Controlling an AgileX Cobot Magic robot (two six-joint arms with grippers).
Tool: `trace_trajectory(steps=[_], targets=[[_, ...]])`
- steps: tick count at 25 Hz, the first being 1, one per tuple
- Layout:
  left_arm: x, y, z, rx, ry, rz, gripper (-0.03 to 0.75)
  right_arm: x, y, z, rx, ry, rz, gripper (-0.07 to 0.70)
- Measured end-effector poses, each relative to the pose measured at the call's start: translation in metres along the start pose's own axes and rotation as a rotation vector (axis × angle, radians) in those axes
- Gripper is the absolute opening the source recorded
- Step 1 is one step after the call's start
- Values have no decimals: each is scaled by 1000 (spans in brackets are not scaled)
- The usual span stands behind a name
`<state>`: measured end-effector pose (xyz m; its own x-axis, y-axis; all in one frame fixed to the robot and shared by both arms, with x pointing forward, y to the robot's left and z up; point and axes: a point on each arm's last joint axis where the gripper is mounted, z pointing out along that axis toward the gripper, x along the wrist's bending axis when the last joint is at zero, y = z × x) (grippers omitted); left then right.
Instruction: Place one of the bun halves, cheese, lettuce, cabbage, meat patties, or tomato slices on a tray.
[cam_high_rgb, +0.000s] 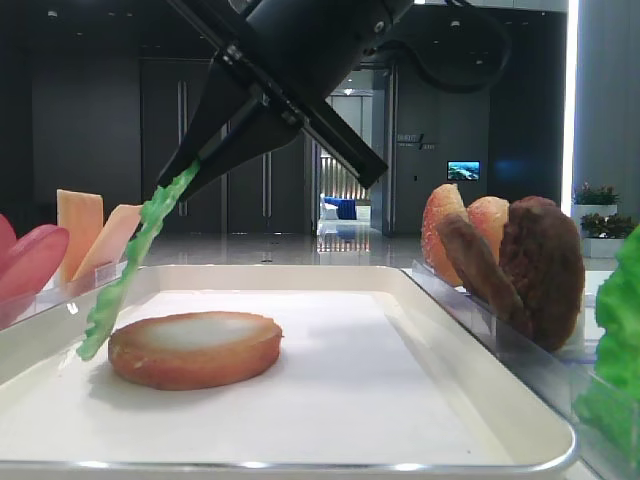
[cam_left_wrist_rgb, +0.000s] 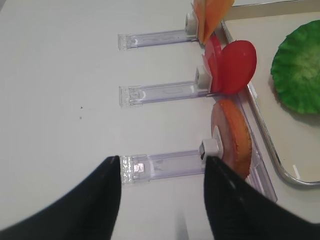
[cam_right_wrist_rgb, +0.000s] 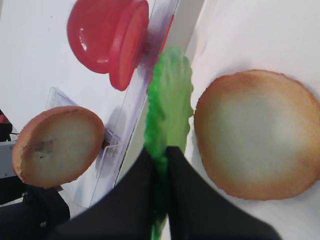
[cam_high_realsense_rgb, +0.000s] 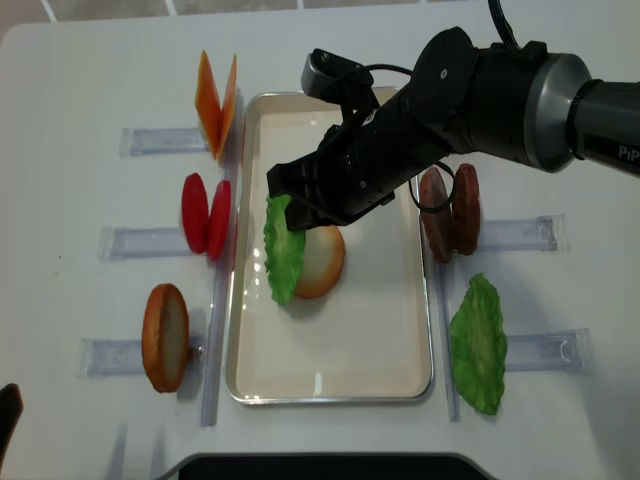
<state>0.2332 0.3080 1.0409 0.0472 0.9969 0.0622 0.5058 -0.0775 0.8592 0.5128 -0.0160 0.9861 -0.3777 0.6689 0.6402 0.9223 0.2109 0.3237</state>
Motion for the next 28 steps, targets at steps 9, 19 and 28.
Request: trace_trajectory(steps=[9,19,28], targets=[[0,0,0,0,0,0,408,-18,5,-10,17,-84,-82,292],[0,0,0,0,0,0,408,-12,16,-71,-49,-71,-113,502],[0,0,0,0,0,0,408,-11,6,-78,38,-102,-99,491]])
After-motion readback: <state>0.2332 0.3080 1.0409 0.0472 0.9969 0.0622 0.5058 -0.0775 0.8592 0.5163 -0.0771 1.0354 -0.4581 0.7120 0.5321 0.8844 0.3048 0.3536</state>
